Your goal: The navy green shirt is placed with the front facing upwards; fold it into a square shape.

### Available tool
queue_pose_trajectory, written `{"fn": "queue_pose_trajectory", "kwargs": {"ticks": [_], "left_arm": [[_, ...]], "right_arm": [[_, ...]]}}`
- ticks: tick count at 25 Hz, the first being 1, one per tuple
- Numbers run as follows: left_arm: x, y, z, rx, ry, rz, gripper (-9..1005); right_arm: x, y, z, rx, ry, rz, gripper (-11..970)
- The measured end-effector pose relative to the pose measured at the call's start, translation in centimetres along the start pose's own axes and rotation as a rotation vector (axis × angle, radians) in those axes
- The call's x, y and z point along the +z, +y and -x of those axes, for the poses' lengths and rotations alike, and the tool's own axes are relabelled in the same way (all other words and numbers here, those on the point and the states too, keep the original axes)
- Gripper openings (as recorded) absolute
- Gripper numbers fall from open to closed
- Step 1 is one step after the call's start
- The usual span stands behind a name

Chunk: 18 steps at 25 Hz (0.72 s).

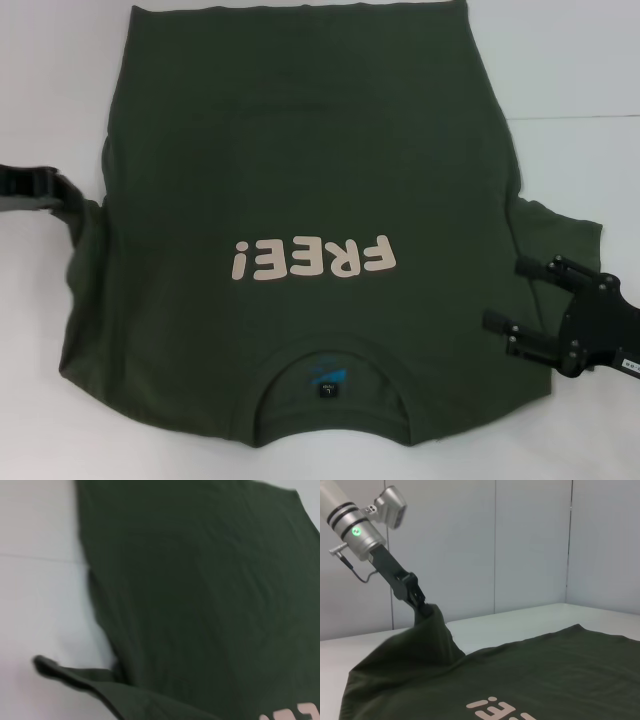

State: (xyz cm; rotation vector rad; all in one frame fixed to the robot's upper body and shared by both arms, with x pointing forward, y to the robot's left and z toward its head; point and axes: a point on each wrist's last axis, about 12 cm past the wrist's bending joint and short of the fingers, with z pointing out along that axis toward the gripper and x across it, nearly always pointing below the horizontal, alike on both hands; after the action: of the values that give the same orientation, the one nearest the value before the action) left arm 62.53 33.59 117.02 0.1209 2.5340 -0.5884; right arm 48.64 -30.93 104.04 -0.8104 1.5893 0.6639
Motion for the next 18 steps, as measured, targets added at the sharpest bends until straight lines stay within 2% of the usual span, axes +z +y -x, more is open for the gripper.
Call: {"fn": "queue_pose_trajectory", "kwargs": {"ticks": [2,3,9,18], "left_arm": [[1.3,-1.3,-0.3,0.021,0.02,-0.02,13],[1.3,-1.3,-0.3,0.021,0.02,-0.02,13],[3.7,-3.6,-1.1,0.048,0.035,-0.053,14],[5.9,-5.9,-2.5,0.077,0.052,-0.093,16]], "right_arm": [[0.1,0.0,0.0,-0.001,-0.001,0.001,833],[0.1,0.0,0.0,-0.001,-0.001,0.001,833],[0.1,-0.1,0.1,-0.002,-0.003,0.002,833],[0.2,0.0,0.1,0.0,-0.004,0.002,832]]}}
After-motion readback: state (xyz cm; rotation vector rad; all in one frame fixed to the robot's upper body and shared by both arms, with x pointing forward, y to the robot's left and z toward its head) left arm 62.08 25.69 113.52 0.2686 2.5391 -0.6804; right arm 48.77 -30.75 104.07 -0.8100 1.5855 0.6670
